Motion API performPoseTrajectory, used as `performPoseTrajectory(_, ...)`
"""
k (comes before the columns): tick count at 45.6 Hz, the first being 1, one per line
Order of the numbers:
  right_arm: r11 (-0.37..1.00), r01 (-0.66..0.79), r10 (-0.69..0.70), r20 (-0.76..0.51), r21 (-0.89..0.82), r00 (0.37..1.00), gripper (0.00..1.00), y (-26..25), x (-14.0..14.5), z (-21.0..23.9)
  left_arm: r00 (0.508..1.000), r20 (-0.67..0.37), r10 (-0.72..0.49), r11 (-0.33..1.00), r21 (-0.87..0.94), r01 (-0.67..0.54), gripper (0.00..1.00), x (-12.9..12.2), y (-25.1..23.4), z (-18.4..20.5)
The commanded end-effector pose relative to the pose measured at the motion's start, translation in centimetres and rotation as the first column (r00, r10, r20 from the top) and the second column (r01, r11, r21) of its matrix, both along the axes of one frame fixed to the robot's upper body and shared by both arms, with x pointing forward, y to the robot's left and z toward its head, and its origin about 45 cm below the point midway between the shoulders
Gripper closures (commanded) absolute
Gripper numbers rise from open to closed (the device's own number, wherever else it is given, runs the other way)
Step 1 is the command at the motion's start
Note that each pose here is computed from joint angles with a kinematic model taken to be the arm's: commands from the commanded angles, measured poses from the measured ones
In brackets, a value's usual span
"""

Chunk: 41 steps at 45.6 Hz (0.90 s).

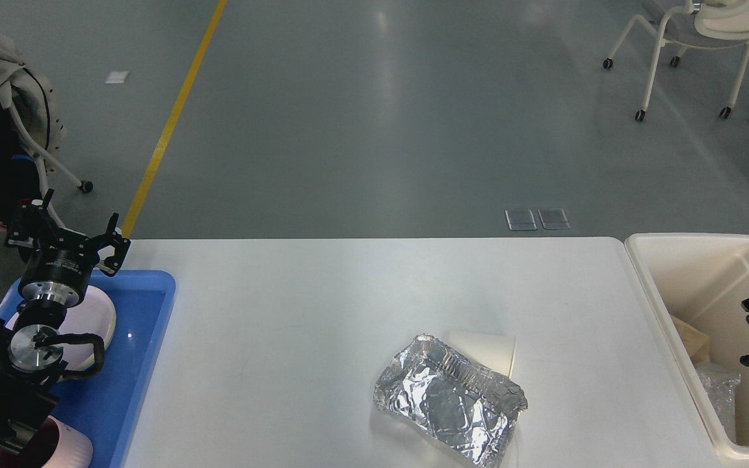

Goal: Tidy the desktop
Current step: 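Move the right gripper back over the table toward the paper cup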

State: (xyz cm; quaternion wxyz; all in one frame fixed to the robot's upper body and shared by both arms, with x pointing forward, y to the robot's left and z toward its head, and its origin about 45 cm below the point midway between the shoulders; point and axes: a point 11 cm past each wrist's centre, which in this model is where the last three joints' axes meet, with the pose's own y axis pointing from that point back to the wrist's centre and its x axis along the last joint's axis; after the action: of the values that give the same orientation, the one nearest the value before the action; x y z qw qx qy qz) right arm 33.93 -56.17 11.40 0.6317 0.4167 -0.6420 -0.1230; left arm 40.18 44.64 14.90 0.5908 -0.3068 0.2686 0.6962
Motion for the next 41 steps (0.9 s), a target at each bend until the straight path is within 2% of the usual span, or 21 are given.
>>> performPoseTrajectory(1, 0.998, -0.058, 0.056, 0.067, 0.035, 0.996, 0.00, 1.7, 4.2, 3.5, 1.000, 0.000, 0.000, 1.000, 0.000, 0.000, 0.02, 0.0, 0.0, 0.0)
performPoseTrajectory(6, 0.980, -0.178, 0.170, 0.094, 0.084, 0.981, 0.00, 4.9, 8.6, 7.2, 1.000, 0.000, 0.000, 1.000, 0.000, 0.000, 0.02, 0.0, 0.0, 0.0)
performPoseTrajectory(11, 0.914, -0.375, 0.371, 0.057, 0.152, 0.927, 0.00, 10.7, 12.8, 10.6, 1.000, 0.000, 0.000, 1.000, 0.000, 0.000, 0.02, 0.0, 0.0, 0.0)
performPoseTrajectory(15, 0.828, -0.510, 0.521, 0.018, 0.232, 0.853, 0.00, 14.7, 14.7, 13.8, 1.000, 0.000, 0.000, 1.000, 0.000, 0.000, 0.02, 0.0, 0.0, 0.0)
performPoseTrajectory(21, 0.629, -0.663, 0.727, -0.006, 0.406, 0.686, 0.00, 23.0, 16.0, 17.2, 1.000, 0.000, 0.000, 1.000, 0.000, 0.000, 0.02, 0.0, 0.0, 0.0)
performPoseTrajectory(27, 0.435, -0.723, 0.870, -0.042, 0.536, 0.492, 0.00, 31.0, 14.5, 19.5, 1.000, 0.000, 0.000, 1.000, 0.000, 0.000, 0.02, 0.0, 0.0, 0.0)
performPoseTrajectory(34, 0.279, -0.707, 0.956, -0.116, 0.650, 0.270, 0.00, 38.2, 7.7, 20.5, 1.000, 0.000, 0.000, 1.000, 0.000, 0.000, 0.02, 0.0, 0.0, 0.0)
performPoseTrajectory(37, 0.255, -0.718, 0.966, -0.145, 0.648, 0.212, 0.00, 40.5, 5.2, 20.7, 1.000, 0.001, 0.001, 1.000, -0.001, -0.001, 0.02, 0.0, 0.0, 0.0)
performPoseTrajectory(41, 0.239, -0.748, 0.971, -0.166, 0.620, 0.173, 0.00, 42.4, 4.2, 21.4, 1.000, 0.000, 0.000, 1.000, 0.000, 0.000, 0.02, 0.0, 0.0, 0.0)
